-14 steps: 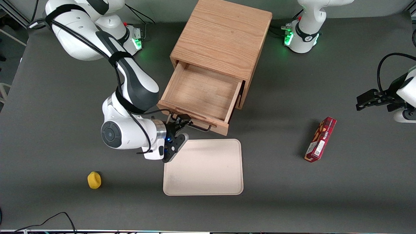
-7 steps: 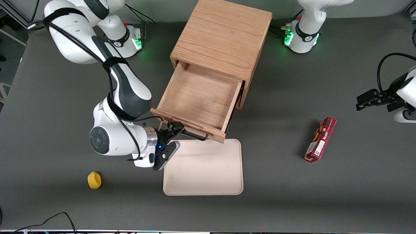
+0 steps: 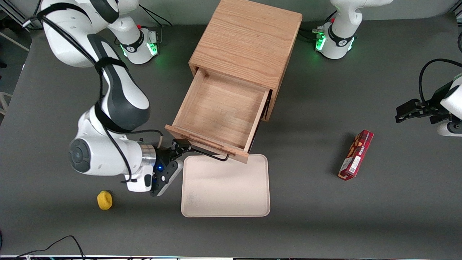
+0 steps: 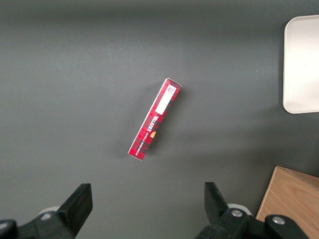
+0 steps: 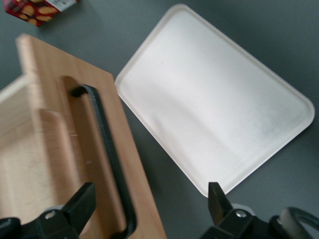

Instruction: Open upper drawer

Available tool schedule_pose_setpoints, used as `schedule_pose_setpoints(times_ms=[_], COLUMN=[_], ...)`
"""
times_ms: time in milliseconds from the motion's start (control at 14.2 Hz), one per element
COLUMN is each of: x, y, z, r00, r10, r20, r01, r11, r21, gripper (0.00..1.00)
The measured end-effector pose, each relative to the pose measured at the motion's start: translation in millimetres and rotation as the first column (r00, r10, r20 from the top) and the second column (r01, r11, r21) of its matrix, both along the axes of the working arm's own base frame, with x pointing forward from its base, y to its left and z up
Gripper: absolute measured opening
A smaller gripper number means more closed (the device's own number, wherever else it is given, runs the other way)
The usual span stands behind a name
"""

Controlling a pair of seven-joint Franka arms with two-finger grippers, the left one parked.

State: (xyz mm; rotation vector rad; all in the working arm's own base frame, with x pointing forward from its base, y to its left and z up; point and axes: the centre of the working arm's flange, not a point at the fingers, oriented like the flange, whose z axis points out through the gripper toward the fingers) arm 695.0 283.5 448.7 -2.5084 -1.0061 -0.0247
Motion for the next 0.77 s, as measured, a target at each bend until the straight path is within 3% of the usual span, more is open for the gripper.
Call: schedule_pose_setpoints(times_ms=[141,352,492,633,773], x=[-11.7,-40.7,-70.1,-105.8,-144.2], y=[-8.9,-23.5,-23.6,-29.4,-60.2], z=[48.7,117.2,156.6,196.4,229.9], r00=[1.000,0.985,0.940,0.866,0.810], r10=[-0.017,-0.170,-0.341,-0.499,-0.586], r20=[0.026,0.025,0.024,0.025,0.010], r01=[0.018,0.172,0.338,0.487,0.550], r11=[0.999,0.977,0.917,0.833,0.754], r21=[-0.027,-0.129,-0.211,-0.263,-0.358], gripper=[1.00,1.00,1.00,1.00,1.00])
